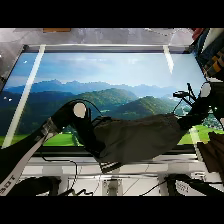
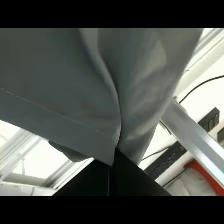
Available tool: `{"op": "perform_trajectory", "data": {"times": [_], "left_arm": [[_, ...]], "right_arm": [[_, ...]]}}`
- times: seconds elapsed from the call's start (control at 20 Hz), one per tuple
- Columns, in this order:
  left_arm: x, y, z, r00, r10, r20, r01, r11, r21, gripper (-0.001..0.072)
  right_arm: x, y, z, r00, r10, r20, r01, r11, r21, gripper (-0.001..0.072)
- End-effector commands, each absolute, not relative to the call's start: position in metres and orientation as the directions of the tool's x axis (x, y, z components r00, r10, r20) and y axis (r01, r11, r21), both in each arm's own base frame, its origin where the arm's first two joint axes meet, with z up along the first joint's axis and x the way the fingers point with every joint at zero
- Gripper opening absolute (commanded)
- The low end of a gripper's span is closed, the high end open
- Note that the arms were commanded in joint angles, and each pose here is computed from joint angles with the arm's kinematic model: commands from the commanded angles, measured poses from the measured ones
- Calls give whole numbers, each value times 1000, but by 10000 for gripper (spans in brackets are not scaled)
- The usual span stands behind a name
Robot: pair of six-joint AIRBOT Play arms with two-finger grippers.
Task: Fold the clothes and pants, and hang the long-sleeved shirts on hangers.
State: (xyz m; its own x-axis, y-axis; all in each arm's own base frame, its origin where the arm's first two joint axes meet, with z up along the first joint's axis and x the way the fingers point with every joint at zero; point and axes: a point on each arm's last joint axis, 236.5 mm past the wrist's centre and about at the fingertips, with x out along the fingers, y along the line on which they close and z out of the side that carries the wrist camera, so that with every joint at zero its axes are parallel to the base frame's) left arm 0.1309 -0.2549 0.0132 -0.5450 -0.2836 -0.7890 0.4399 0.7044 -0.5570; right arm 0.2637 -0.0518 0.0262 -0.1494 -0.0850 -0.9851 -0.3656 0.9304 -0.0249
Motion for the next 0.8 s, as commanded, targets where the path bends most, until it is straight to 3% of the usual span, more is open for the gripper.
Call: {"op": "perform_trajectory", "data": {"times": [0.0, 0.05, 0.1, 0.15, 0.2, 0.3, 0.4, 0.45, 0.55, 0.65, 0.75], "left_arm": [[132, -258, 10, -532, -291, -795, 443, 704, -555, 47], [132, -258, 10, -532, -291, -795, 443, 704, -555, 279], [133, -259, 10, -530, -293, -796, 443, 705, -554, 678], [134, -260, 9, -525, -297, -798, 447, 702, -555, 685], [136, -261, 8, -516, -304, -801, 448, 702, -554, 690], [141, -265, 7, -493, -320, -809, 463, 690, -556, 690], [149, -267, 6, -470, -340, -815, 468, 686, -556, 690], [153, -266, 7, -463, -347, -816, 462, 691, -556, 690], [165, -263, 10, -439, -371, -818, 444, 702, -557, 690], [180, -258, 13, -410, -397, -821, 421, 716, -557, 690], [193, -253, 14, -383, -418, -824, 395, 732, -556, 690]], "right_arm": [[305, -57, 23, 23, -107, -994, -369, 923, -108, 545], [314, -58, 24, 65, -111, -992, -347, 929, -127, 541], [325, -60, 25, 110, -118, -987, -316, 937, -147, 534], [336, -61, 26, 158, -123, -980, -291, 942, -165, 531], [347, -63, 29, 202, -130, -971, -285, 941, -185, 473], [375, -77, 38, 325, -165, -931, -250, 935, -253, 323], [399, -102, 51, 436, -202, -877, -174, 937, -303, 85], [404, -121, 56, 468, -226, -855, -116, 943, -312, 27], [397, -159, 57, 468, -259, -845, 0, 956, -293, 26], [377, -189, 39, 414, -228, -881, 115, 973, -198, 25], [355, -181, 4, 345, -18, -938, 140, 990, 32, 25]]}}
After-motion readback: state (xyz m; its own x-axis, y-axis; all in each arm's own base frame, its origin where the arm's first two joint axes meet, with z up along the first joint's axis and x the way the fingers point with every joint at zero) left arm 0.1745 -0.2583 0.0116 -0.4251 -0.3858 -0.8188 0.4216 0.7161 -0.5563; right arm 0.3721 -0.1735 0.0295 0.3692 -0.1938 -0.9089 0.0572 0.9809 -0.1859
